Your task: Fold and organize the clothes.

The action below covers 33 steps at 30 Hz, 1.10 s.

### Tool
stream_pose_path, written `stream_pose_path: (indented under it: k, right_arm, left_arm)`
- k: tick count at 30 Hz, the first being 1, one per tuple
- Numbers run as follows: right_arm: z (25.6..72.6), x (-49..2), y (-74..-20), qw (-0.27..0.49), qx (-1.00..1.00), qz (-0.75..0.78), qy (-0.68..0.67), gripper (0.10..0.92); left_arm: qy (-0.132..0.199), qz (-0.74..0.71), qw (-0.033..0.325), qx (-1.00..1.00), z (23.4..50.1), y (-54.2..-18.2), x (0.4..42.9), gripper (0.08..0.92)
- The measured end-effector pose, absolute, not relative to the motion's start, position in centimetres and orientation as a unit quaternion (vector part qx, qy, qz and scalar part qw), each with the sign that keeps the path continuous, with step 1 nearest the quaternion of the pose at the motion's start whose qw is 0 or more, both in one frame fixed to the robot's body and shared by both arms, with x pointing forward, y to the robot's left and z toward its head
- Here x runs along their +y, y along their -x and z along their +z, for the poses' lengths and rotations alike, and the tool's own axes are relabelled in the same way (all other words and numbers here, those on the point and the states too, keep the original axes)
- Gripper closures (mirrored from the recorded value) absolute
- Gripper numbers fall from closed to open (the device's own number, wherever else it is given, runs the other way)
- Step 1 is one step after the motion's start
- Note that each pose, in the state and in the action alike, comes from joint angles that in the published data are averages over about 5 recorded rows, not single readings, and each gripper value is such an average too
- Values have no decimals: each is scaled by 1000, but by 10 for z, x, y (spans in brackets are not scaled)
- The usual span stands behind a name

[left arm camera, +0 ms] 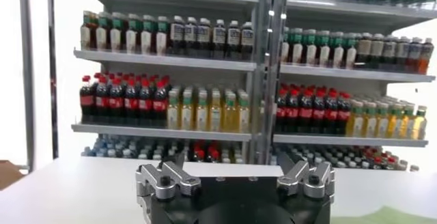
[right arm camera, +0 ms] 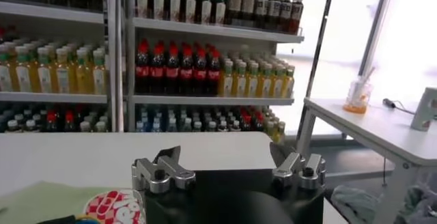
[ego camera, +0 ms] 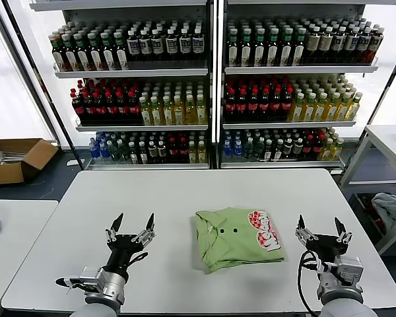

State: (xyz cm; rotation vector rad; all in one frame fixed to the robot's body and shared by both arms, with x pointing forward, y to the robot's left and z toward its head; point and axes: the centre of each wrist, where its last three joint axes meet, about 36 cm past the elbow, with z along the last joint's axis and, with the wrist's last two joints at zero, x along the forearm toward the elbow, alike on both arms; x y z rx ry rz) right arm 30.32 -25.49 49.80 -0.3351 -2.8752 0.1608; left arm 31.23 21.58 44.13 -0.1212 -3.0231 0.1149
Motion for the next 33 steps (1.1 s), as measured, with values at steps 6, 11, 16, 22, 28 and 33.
stream_pose_path:
  k: [6,11,16,22,28,33]
  right_arm:
    - [494,-256,-305,125,-983,57,119,200]
    - [492,-258,-304,126,-983,58,124,200]
    - [492,-259,-304,126,-983,59,123,200]
    - [494,-259,-302,123,-983,60,120,200]
    - [500,-258,-297,118,-985,68,109,200]
    - [507,-257,-293,111,-986,77,101,200]
  left_arm:
    - [31,33,47,-998,443,-314,224,177]
    - [27,34,42,-998,443,-316,228,177]
    - [29,29,39,-998,445,-316,231,177]
    - [31,22,39,-998,447,-316,234,177]
    - [35,21,35,-999,452,-315,233,177]
    - [40,23,30,-998,452,-317,229,177]
